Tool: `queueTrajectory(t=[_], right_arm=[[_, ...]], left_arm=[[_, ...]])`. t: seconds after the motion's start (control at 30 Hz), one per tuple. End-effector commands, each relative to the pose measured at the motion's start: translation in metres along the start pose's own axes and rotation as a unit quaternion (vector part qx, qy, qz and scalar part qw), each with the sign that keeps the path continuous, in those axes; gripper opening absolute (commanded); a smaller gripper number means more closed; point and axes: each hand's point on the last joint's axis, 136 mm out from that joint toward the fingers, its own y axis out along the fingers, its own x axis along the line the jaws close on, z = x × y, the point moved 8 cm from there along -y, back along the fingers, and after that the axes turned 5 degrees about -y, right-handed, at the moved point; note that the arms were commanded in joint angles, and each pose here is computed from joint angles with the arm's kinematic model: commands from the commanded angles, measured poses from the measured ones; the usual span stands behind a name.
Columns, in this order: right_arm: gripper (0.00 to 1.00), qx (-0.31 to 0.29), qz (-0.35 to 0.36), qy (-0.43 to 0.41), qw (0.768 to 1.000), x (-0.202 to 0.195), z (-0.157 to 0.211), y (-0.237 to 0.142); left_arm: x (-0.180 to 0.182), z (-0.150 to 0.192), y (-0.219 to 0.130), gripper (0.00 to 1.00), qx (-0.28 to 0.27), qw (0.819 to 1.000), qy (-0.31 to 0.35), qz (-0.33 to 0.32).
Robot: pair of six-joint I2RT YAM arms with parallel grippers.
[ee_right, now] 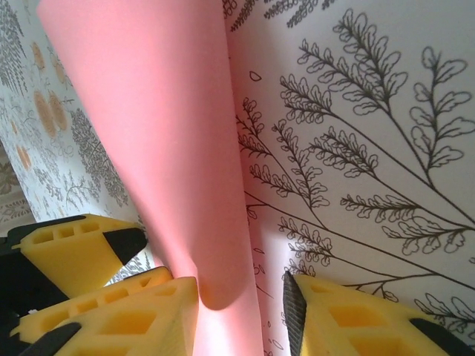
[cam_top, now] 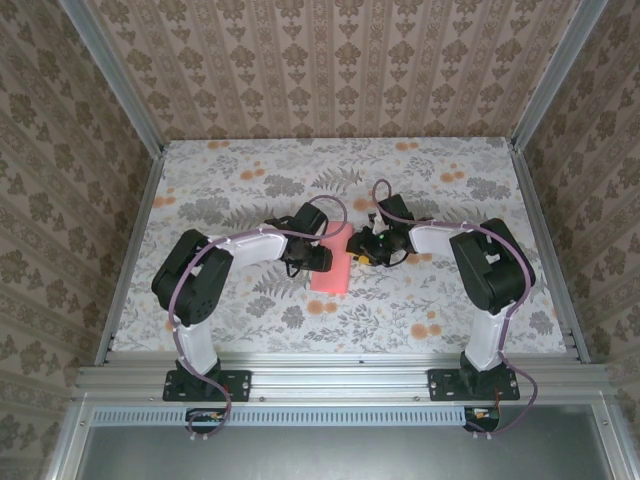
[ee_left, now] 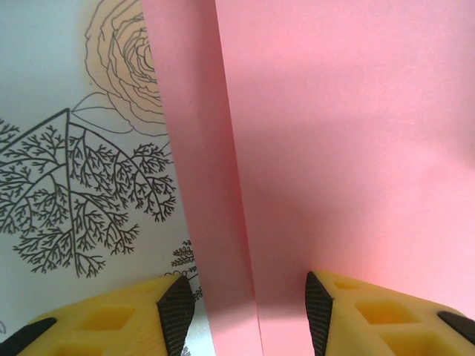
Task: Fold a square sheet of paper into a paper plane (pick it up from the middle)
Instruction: Hold the square sheet of paper at the center of the table.
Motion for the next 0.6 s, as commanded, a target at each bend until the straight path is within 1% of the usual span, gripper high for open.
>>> queueTrajectory(t=[0.0,0.1,0.27,0.3,0.57], right_arm=[[0.36,0.012,-0.021,-0.008,1.0,0.009,-0.002,0.007],[0.32,0.013,-0.022,-0.006,1.0,0.01,-0.001,0.009],[0.3,0.015,-0.019,-0.009,1.0,0.013,0.0,0.011],[0.27,0.016,-0.017,-0.009,1.0,0.013,0.001,0.012],[0.28,0.017,0.002,-0.016,1.0,0.015,0.002,0.015]], left_arm=[[0.009,0.018,0.02,0.48,0.044,0.999,0.003,-0.019],[0.007,0.016,0.016,0.49,0.039,0.999,-0.001,-0.008],[0.004,0.012,0.006,0.5,0.026,1.0,-0.004,0.003],[0.004,0.011,0.004,0.5,0.024,1.0,-0.006,0.009],[0.0,0.003,-0.009,0.54,0.004,0.996,-0.032,0.083]])
